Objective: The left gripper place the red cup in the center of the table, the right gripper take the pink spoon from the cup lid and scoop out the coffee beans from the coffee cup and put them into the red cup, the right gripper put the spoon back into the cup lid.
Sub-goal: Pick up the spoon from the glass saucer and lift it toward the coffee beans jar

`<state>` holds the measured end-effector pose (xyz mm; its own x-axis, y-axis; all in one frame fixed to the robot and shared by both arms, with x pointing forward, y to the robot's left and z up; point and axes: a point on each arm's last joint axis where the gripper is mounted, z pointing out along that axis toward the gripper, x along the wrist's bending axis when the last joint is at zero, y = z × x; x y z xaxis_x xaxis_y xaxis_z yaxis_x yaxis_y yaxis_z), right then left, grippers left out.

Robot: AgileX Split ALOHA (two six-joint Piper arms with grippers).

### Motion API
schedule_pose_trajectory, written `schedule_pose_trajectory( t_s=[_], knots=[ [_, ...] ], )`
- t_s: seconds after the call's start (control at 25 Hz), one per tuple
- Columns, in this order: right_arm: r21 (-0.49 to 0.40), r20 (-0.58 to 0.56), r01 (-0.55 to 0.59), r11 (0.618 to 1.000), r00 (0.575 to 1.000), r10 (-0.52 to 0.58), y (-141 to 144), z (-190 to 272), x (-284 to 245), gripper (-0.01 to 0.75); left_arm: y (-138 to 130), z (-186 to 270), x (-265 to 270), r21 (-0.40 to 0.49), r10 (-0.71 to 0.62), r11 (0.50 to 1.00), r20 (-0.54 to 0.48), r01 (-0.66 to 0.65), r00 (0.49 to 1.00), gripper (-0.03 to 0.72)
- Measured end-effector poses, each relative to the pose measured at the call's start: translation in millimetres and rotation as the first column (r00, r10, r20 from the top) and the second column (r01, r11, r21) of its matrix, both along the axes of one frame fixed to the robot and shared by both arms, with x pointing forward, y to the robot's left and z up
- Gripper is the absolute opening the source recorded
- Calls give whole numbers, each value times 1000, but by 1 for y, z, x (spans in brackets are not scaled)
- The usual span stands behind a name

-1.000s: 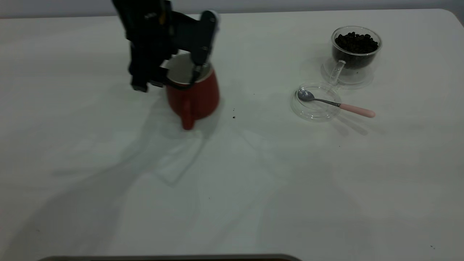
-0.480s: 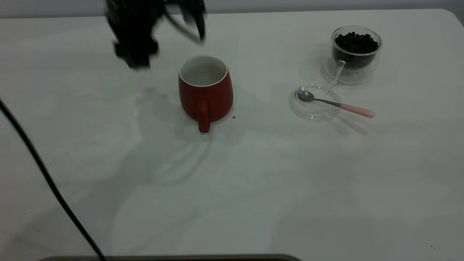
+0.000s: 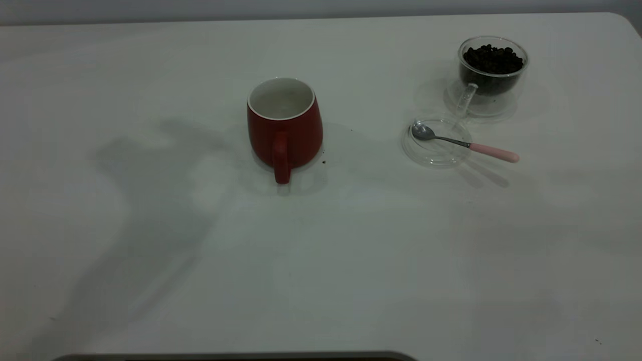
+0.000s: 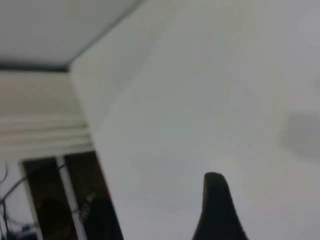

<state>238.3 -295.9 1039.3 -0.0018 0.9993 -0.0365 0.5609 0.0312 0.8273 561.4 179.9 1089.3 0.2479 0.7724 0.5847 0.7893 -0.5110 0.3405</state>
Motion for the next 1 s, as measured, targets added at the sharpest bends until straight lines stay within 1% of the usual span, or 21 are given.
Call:
schedule_pose_trajectory(
  t_s=[0.08,0.16,0.28,0.52,0.64,0.8,1.0],
  knots=[
    [0,0,0,1000,1000,0,0,0,0,575,12,26,-18,-36,62,998,52,-60,997,569],
    [0,0,0,1000,1000,0,0,0,0,575,23,47,-36,-60,114,992,79,-110,990,569],
    [0,0,0,1000,1000,0,0,0,0,575,38,72,-61,-118,160,982,111,-147,981,569],
    [0,0,0,1000,1000,0,0,0,0,575,62,117,-117,-319,171,943,210,-98,962,569],
    [0,0,0,1000,1000,0,0,0,0,575,78,133,-149,-377,172,924,271,-60,947,569],
    [0,0,0,1000,1000,0,0,0,0,575,104,137,-196,-435,180,900,334,-18,925,569],
    [0,0,0,1000,1000,0,0,0,0,575,131,115,-257,-510,145,857,366,68,919,569]
  ],
)
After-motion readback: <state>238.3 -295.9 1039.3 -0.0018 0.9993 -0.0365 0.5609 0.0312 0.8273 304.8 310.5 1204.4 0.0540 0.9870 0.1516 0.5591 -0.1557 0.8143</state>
